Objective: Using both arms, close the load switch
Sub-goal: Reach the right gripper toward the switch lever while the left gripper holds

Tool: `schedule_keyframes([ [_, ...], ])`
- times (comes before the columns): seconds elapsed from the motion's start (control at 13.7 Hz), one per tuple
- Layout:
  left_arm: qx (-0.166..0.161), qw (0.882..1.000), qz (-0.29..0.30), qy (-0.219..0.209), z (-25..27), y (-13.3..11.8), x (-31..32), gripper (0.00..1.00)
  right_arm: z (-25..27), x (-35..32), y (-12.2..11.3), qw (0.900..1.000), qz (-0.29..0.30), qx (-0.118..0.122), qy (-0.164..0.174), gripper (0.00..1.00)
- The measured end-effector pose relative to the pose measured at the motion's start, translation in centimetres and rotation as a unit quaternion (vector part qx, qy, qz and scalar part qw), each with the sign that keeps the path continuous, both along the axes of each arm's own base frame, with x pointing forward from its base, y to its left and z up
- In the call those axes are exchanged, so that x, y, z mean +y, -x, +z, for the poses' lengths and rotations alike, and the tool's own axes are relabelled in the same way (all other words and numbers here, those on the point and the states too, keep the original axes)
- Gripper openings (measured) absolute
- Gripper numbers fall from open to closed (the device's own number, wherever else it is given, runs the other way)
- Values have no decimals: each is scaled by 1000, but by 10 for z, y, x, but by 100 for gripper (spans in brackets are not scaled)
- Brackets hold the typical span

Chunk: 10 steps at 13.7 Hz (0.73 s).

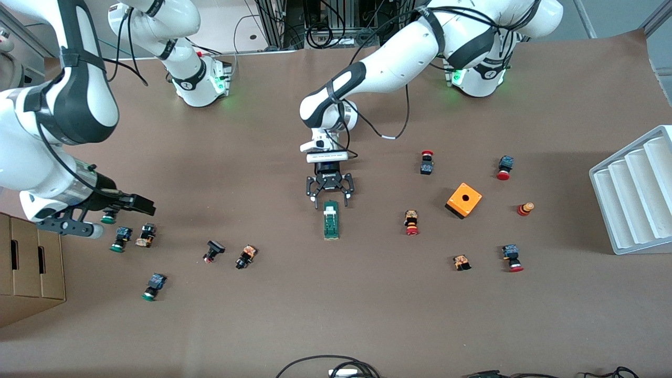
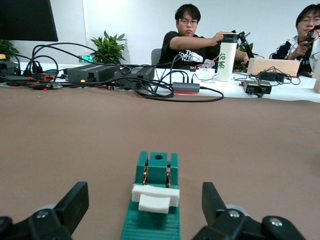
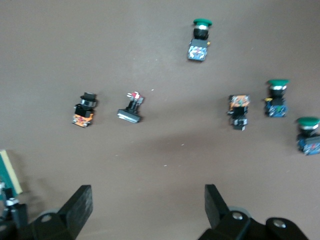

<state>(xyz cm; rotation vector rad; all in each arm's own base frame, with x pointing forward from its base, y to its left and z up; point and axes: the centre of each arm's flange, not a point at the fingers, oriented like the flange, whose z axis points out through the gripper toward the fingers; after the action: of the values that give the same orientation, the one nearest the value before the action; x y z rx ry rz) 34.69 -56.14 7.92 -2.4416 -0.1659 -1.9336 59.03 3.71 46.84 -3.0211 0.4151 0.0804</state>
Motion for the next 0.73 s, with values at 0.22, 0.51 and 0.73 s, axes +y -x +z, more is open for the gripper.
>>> schedule_keyframes([
  [0.22, -7, 1000, -3, -1, -5, -4, -1, 100, -7, 36, 0, 999, -51, 9, -14, 100],
  [0.51, -14, 1000, -3, 3, -8, -11, -5, 100, -12, 75, 2, 992, -122, 24, -26, 100],
  [0.73, -10, 1000, -3, 1, -19, -9, -6, 100, -18, 93, 1, 984, -169, 33, -53, 100],
])
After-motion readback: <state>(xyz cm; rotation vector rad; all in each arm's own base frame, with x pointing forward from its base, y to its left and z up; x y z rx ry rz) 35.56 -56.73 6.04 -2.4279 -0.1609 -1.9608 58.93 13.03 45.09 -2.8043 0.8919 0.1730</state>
